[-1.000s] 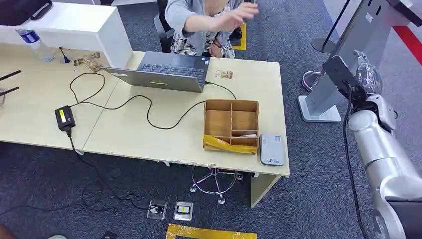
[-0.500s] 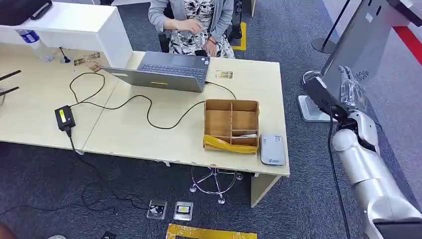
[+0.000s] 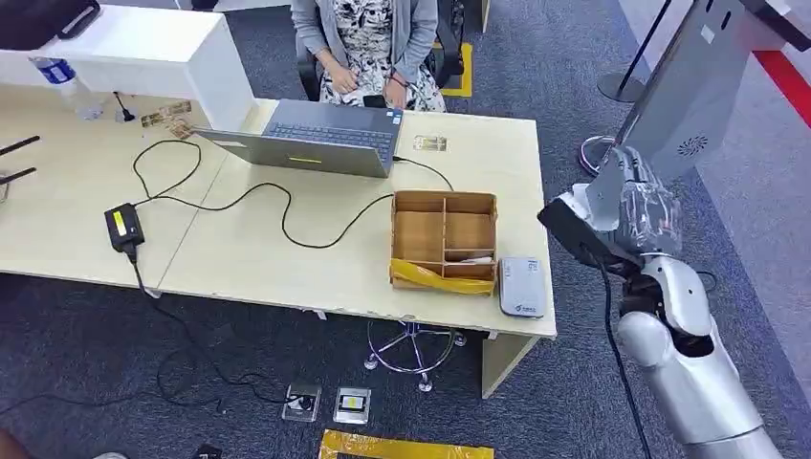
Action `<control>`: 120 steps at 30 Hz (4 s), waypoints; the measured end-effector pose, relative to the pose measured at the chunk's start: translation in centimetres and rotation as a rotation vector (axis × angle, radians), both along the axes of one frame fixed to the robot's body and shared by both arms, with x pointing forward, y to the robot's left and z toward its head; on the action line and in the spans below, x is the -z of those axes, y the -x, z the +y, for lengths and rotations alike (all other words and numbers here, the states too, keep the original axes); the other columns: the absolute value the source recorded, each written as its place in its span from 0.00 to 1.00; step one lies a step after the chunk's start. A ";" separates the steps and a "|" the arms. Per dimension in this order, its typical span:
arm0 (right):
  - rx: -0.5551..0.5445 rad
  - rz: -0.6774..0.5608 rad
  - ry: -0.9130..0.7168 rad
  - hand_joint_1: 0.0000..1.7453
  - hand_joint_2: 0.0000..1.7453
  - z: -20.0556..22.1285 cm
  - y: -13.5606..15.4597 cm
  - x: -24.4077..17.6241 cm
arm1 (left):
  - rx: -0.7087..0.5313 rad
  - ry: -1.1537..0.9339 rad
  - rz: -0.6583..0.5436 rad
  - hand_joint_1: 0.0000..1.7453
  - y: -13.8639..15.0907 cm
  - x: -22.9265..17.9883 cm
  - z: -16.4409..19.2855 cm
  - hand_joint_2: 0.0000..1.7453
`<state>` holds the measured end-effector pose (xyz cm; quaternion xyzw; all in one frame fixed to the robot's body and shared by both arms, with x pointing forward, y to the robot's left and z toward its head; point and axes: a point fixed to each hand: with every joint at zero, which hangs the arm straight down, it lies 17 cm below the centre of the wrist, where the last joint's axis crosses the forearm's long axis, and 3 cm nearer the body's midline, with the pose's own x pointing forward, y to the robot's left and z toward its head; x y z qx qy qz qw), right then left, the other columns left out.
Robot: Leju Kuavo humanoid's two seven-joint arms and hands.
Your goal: Pass the card to the sensor for recognition and then transmit it.
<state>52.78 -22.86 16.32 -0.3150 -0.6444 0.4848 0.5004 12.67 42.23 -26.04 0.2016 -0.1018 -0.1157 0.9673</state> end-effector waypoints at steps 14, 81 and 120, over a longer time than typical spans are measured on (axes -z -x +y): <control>-0.160 0.048 0.076 0.00 1.00 6.9 7.1 3.5 | 0.009 -0.004 0.001 0.00 -0.1 0.0 -0.1 0.00; -0.219 0.157 0.146 0.00 1.00 16.4 7.1 12.3 | -0.115 0.023 -0.001 0.00 0.1 -0.4 2.0 0.00; -0.155 0.196 0.163 0.00 1.00 17.2 3.6 12.8 | -0.071 0.034 -0.004 0.00 0.1 -0.3 1.7 0.00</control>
